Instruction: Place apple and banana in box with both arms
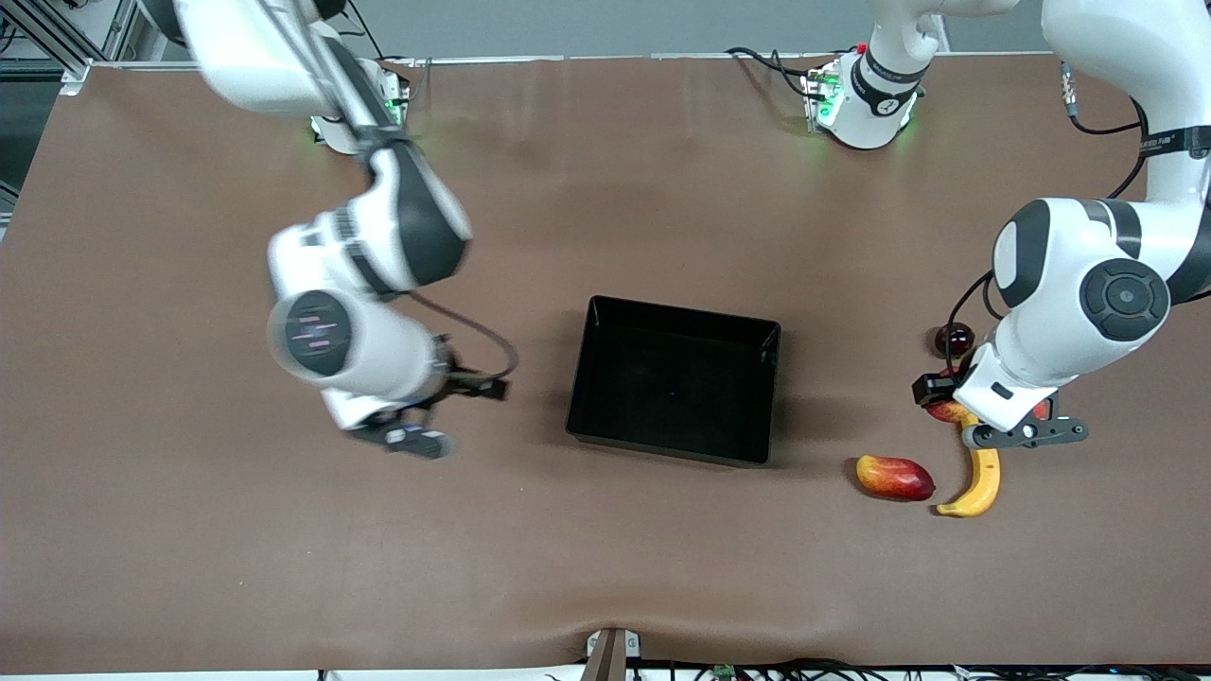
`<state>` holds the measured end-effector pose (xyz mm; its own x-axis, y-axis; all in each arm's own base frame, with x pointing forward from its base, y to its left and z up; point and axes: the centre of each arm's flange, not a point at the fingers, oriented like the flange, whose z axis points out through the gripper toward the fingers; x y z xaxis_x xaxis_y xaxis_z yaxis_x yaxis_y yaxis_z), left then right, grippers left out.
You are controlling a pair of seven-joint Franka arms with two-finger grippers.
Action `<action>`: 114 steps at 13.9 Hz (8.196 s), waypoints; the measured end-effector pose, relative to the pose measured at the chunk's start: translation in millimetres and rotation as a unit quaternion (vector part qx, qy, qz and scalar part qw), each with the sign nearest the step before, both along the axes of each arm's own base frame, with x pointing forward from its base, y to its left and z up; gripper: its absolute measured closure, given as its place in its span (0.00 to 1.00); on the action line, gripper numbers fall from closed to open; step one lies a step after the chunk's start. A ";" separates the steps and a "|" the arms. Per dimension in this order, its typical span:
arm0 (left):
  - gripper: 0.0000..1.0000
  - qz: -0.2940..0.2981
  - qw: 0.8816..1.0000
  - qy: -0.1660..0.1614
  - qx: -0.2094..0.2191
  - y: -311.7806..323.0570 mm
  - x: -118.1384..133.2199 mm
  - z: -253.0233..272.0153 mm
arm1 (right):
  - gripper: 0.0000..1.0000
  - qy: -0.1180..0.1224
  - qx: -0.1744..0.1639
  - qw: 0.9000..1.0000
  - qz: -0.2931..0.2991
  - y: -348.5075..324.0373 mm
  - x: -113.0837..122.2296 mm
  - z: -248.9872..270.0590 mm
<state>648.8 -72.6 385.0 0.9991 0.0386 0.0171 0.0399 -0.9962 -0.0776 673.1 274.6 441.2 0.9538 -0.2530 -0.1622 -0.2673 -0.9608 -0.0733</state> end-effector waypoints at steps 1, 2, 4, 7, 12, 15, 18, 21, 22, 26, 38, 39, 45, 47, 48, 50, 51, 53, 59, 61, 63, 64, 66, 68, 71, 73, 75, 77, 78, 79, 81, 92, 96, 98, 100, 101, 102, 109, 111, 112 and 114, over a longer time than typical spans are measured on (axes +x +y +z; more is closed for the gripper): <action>0.27 -0.002 1.000 0.000 -0.001 -2.8 -0.2 0.5 | 0.00 -0.006 0.005 1.000 0.001 -25.7 3.3 24.1; 0.27 -0.003 1.000 -0.001 -0.001 -4.5 -0.2 1.0 | 0.00 -0.008 0.007 1.000 -0.001 -50.4 1.2 51.4; 0.27 -0.004 1.000 -0.001 -0.001 -5.6 -0.2 1.4 | 0.00 -0.014 0.000 1.000 -0.010 -92.9 -11.9 99.2; 0.27 -0.004 1.000 -0.001 -0.002 -6.7 -0.4 1.9 | 0.00 -0.031 -0.003 0.999 0.016 -146.0 -39.2 139.1; 0.27 -0.001 1.000 0.002 -0.002 -9.2 -1.4 1.4 | 0.00 -0.049 -0.001 0.997 0.066 -255.0 -75.1 179.3; 0.27 0.002 1.000 0.003 -0.002 -10.3 -1.9 0.8 | 0.00 -0.055 -0.008 0.994 0.092 -307.8 -95.9 202.4; 0.27 0.001 1.000 0.002 -0.002 -13.9 -1.8 2.1 | 0.00 -0.059 -0.018 0.993 0.103 -324.9 -121.1 229.9; 0.27 0.012 1.000 -0.003 -0.005 -33.4 -3.3 5.2 | 0.00 -0.045 -0.027 0.992 0.110 -323.3 -141.7 241.2; 0.27 0.013 1.000 -0.005 -0.006 -42.6 -4.5 6.1 | 0.00 -0.044 -0.026 0.992 0.119 -324.6 -143.1 237.8; 0.27 0.010 1.000 -0.011 -0.012 -101.0 -15.4 10.8 | 0.00 -0.047 -0.024 0.988 0.146 -323.9 -139.4 226.5; 0.27 0.006 0.997 0.066 0.030 -288.1 -82.5 -133.7 | 0.00 -0.050 -0.021 0.988 0.148 -323.4 -155.3 218.7; 0.27 0.006 0.997 0.074 0.034 -287.5 -83.5 -147.6 | 0.00 -0.051 -0.021 0.988 0.148 -323.8 -156.3 218.2; 0.27 0.006 0.994 0.104 0.030 -298.4 -95.0 -178.6 | 0.00 -0.050 -0.020 0.988 0.148 -323.6 -156.7 216.7; 0.11 0.009 0.994 0.107 0.024 -301.0 -95.3 -178.5 | 0.00 -0.050 -0.020 0.988 0.148 -323.7 -156.7 216.5; 0.01 0.010 0.994 0.102 0.021 -302.3 -92.5 -174.4 | 0.00 -0.050 -0.020 0.988 0.148 -323.8 -156.7 216.4; 0.00 0.012 0.996 0.085 0.010 -305.0 -79.5 -153.1 | 0.00 -0.050 -0.020 0.988 0.147 -324.1 -156.8 216.2; 0.00 0.007 0.997 0.076 0.008 -302.2 -70.2 -135.9 | 0.00 -0.049 -0.020 0.988 0.147 -324.2 -156.8 216.2; 0.00 -0.016 0.998 0.054 0.008 -277.9 -43.5 -86.4 | 0.00 -0.049 -0.020 0.988 0.147 -324.4 -156.8 216.1; 0.00 0.016 0.998 0.063 0.010 -96.7 11.3 6.5 | 0.00 -0.049 -0.020 0.988 0.146 -325.6 -156.9 215.7; 0.00 0.005 0.995 0.089 0.034 -53.5 10.4 -19.9 | 0.00 -0.049 -0.020 0.988 0.146 -325.8 -156.9 215.5; 0.00 0.003 0.993 0.104 0.052 -29.0 1.2 -52.2 | 0.00 -0.048 -0.020 0.988 0.146 -325.8 -156.9 215.2; 0.00 0.005 0.994 0.100 0.052 -18.7 -2.6 -65.9 | 0.00 -0.048 -0.020 0.988 0.146 -325.9 -156.9 215.1; 0.00 0.001 0.996 0.081 0.042 4.8 -3.6 -82.0 | 0.00 -0.048 -0.020 0.988 0.145 -326.1 -156.9 214.8; 0.00 -0.019 0.998 0.052 0.040 28.1 3.6 -86.5 | 0.00 -0.048 -0.020 0.988 0.145 -326.1 -156.9 214.4; 0.00 -0.082 0.995 0.025 0.046 68.8 20.7 -92.3 | 0.00 -0.047 -0.020 0.988 0.145 -326.2 -157.0 213.9; 0.00 -0.110 0.993 0.018 0.045 89.9 32.6 -101.3 | 0.00 -0.047 -0.019 0.988 0.145 -326.3 -157.0 213.7; 0.00 -0.144 0.989 0.007 0.044 106.0 43.2 -113.6 | 0.00 -0.047 -0.019 0.988 0.145 -326.9 -157.0 213.6; 0.00 -0.164 0.986 -0.012 0.043 110.4 51.8 -130.2 | 0.00 -0.047 -0.018 0.989 0.142 -329.5 -157.3 213.5; 0.00 -0.169 0.985 -0.020 0.042 109.7 54.6 -139.1 | 0.00 -0.047 -0.018 0.989 0.141 -330.6 -157.4 213.4; 0.00 -0.171 0.984 -0.026 0.041 108.9 56.7 -147.5 | 0.00 -0.047 -0.018 0.989 0.140 -331.3 -157.5 213.4; 0.00 -0.168 0.984 -0.035 0.040 115.2 60.6 -159.0 | 0.00 -0.047 -0.018 0.989 0.140 -331.6 -157.5 213.3; 0.23 -0.180 0.982 -0.036 0.035 144.3 58.9 -204.3 | 0.00 -0.046 -0.018 0.989 0.140 -331.6 -157.5 212.7; 0.65 -0.177 0.982 -0.047 0.035 141.2 67.3 -188.9 | 0.00 -0.046 -0.017 0.989 0.140 -331.6 -157.5 212.4; 0.65 -0.169 0.985 -0.035 0.031 134.2 72.3 -170.2 | 0.00 -0.046 -0.017 0.989 0.140 -331.6 -157.5 212.3; 0.65 -0.164 0.985 -0.029 0.034 128.4 79.7 -134.5 | 0.00 -0.046 -0.017 0.989 0.140 -331.6 -157.6 212.3; 0.65 -0.163 0.985 -0.029 0.037 126.7 82.2 -111.0 | 0.00 -0.046 -0.017 0.989 0.140 -331.6 -157.6 212.2; 0.65 -0.162 0.985 -0.031 0.040 122.9 83.2 -85.6 | 0.00 -0.046 -0.017 0.989 0.140 -331.6 -157.6 212.2; 0.65 -0.121 0.992 -0.029 0.027 52.7 69.3 4.7 | 0.00 -0.045 -0.017 0.989 0.140 -331.7 -157.7 211.9; 0.65 -0.097 0.995 -0.027 0.004 48.8 69.0 11.2 | 0.00 -0.045 -0.017 0.989 0.140 -331.7 -157.7 211.8; 0.65 -0.083 0.996 -0.025 -0.002 42.9 68.3 11.8 | 0.00 -0.045 -0.017 0.989 0.140 -331.8 -157.7 211.7; 0.65 -0.073 0.997 -0.025 -0.009 17.4 66.9 15.1 | 0.00 -0.045 -0.017 0.989 0.140 -331.8 -157.7 211.6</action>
